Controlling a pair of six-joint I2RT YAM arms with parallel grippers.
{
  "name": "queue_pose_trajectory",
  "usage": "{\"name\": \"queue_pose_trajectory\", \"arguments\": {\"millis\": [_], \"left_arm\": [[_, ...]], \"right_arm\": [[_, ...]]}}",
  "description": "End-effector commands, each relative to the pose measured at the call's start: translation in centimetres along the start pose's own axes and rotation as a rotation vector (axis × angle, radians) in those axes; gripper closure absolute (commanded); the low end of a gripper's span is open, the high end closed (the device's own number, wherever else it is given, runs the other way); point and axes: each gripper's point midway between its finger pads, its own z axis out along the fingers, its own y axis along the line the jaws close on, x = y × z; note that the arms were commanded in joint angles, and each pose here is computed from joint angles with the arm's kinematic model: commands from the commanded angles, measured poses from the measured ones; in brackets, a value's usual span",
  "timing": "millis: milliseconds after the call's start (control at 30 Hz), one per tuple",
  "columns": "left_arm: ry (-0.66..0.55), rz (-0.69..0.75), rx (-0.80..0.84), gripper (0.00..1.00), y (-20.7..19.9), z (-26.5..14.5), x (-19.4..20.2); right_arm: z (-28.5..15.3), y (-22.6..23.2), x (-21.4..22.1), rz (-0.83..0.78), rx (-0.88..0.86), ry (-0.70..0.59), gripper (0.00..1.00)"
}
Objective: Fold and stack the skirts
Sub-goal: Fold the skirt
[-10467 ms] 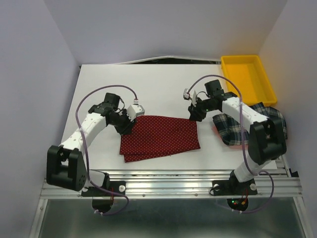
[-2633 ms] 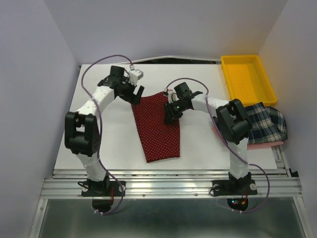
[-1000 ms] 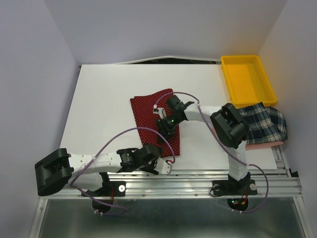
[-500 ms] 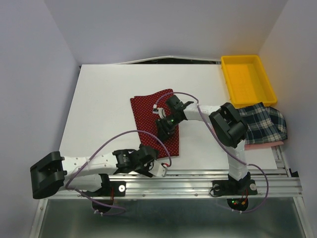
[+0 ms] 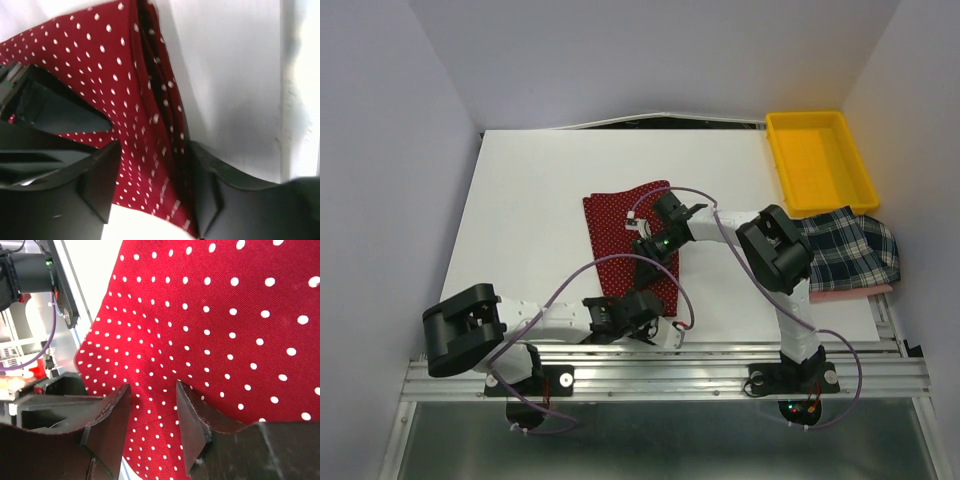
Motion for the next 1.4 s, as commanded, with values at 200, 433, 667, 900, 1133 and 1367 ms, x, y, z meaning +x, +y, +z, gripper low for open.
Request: {"name": "queue_pose_trajectory", "arguments": {"millis": [200,433,667,900,1133,1367], "left_arm": [[0.084,-0.074,0.045,0.51,-1.7,0.2,1.6],[0.074,-0.091,0.148,0.87,-3.1,-1.2,1.3],[-0.061,-0.128,0.262,1.0,-3.0,-3.2,-2.7],[-0.138,-0.182,0.401,1.0,-2.7,-6.5,-6.0],[-0.22,-0.228,0.523,1.0,-3.0,-9.8,-8.5],[-0.329,-0.22,0.595,1.0,-1.9,-13.0,-11.3]], "right_arm": [[1.9,-4.7,4.1,0.062,0.146,0.109,0.52],[0.6,-3.8,2.0,0.069,0.171,0.048,0.51],[-6.7,-1.5,-8.5,-0.102,0.256,-0.223,0.33],[-11.7,-6.1,-13.7,-0.15,0.397,-0.345,0.26],[-9.6,-10.8,-13.7,-0.153,0.408,-0.269,0.31],[-7.9,-10.4,-12.2,-0.168,0.304,-0.23,0.34]]}}
